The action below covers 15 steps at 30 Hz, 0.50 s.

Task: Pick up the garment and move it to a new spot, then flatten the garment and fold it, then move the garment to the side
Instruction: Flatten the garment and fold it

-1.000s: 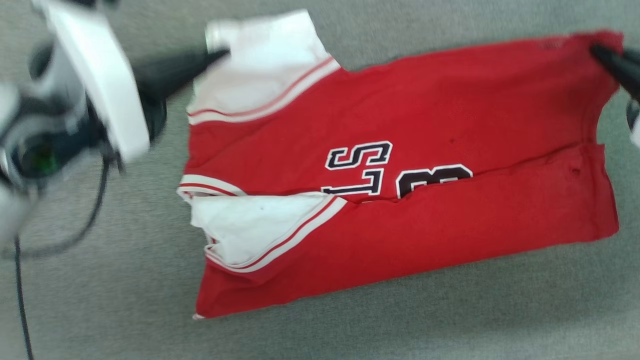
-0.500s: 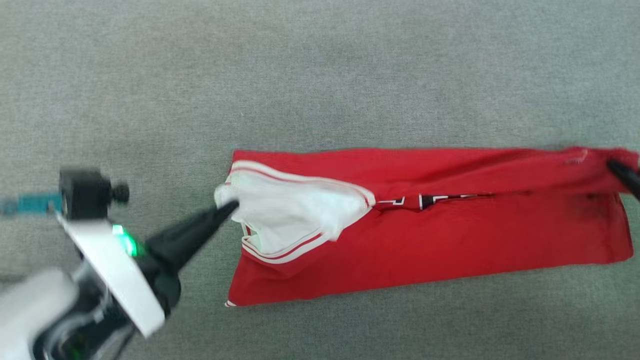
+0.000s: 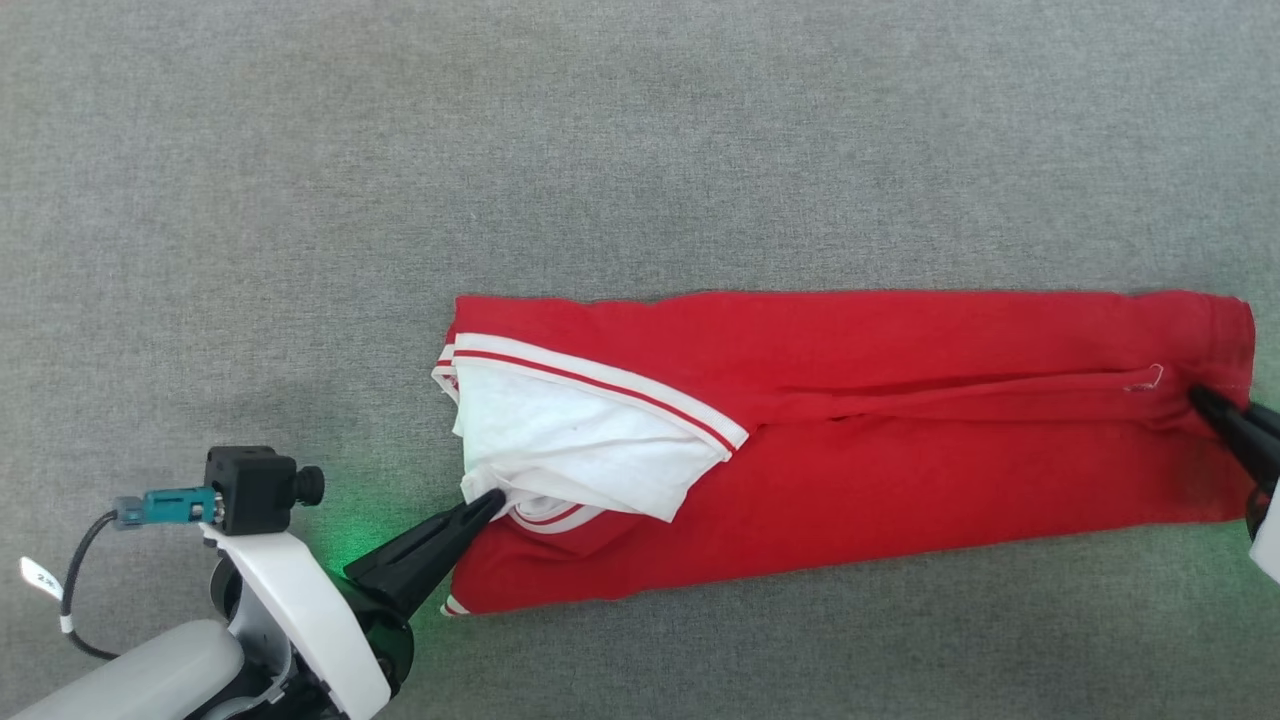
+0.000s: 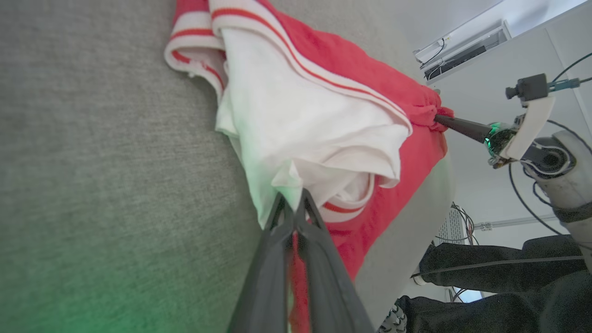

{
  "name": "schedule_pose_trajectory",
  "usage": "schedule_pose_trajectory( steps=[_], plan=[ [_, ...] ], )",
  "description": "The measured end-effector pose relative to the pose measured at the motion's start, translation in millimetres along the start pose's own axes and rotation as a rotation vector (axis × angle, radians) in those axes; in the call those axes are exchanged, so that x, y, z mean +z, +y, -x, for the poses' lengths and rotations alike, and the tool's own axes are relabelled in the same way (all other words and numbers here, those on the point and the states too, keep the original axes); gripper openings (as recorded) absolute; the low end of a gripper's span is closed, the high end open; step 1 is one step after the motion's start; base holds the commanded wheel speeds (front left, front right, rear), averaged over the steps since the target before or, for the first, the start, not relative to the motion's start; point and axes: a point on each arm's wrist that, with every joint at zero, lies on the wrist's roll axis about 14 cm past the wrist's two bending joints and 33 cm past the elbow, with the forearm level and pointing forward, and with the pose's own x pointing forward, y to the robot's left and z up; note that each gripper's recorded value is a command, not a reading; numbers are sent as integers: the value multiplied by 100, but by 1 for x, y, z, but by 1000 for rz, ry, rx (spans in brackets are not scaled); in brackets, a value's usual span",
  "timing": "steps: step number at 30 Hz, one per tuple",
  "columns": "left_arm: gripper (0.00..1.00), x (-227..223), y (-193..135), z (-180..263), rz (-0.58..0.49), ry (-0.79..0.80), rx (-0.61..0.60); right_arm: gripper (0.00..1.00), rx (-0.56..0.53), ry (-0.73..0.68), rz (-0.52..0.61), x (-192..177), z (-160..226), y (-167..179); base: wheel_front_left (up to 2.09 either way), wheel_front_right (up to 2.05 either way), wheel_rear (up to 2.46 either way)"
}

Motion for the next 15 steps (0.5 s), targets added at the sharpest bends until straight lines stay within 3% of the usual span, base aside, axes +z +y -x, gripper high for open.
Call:
schedule_pose_trajectory(
  steps=[3, 4, 5, 6, 7, 8, 12, 15],
  plan=[
    [0, -5, 7, -3, -16, 17, 20, 0, -12, -13, -3, 2, -3, -2, 0, 0, 0],
    [0, -5, 9, -4, -24, 16, 24, 10, -13, -27, -3, 4, -3, -2, 0, 0, 0],
    [4, -5, 10, -4, -31, 14, 27, 41, -16, -38, -6, 6, -2, -3, 0, 0, 0],
    [21, -4, 10, -5, -31, 2, 27, 56, -19, -41, -8, 6, -2, -4, 0, 0, 0],
    [37, -2, 9, -5, -33, -12, 26, 85, -19, -44, -11, 7, -1, -4, 0, 0, 0],
    [51, 1, 8, -6, -36, -26, 26, 100, -21, -52, -22, 9, 1, -5, 0, 0, 0],
    [96, 2, 10, 1, -53, -56, 40, 100, -44, -76, -36, 15, 9, -14, 0, 0, 0],
    [100, 1, 16, 8, -83, -72, 72, 100, -51, -69, -74, 12, 13, -19, 0, 0, 0]
  ],
)
